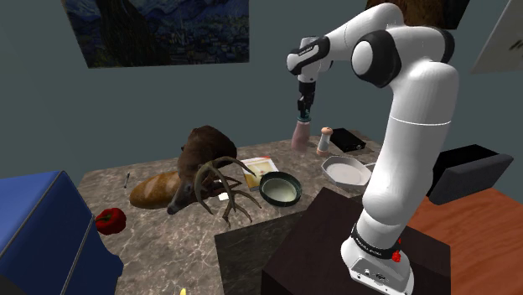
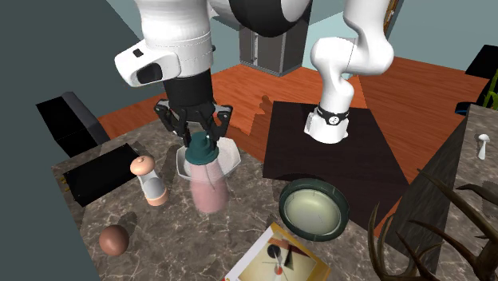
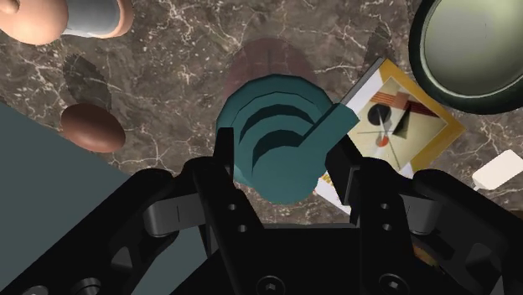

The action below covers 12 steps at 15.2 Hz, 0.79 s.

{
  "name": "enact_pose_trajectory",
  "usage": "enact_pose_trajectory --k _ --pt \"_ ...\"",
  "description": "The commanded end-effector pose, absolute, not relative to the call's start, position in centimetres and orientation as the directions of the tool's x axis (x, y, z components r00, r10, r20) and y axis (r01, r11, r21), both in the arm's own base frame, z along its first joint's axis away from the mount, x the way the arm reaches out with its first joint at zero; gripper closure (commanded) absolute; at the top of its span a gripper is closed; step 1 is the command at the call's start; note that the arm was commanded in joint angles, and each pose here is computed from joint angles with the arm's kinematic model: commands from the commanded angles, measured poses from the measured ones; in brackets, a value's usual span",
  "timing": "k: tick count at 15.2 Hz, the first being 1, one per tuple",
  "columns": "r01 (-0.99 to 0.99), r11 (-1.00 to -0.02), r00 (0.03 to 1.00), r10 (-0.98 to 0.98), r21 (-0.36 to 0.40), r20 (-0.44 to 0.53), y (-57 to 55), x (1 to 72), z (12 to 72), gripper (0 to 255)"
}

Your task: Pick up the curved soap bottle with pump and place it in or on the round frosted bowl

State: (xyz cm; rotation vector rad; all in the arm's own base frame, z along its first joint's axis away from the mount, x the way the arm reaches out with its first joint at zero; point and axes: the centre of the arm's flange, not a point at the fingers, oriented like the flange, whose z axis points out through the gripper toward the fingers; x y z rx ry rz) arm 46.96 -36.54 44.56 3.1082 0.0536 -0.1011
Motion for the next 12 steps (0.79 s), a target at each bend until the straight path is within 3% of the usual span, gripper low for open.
enact_pose_trajectory --k 1,12 --pt "0.036 -0.999 0.997 0.034 0.03 -0.065 -36.5 46.9 45.7 255" --pt "0.036 -0.999 0.997 0.034 0.03 -0.065 -30.4 45.6 50.6 255"
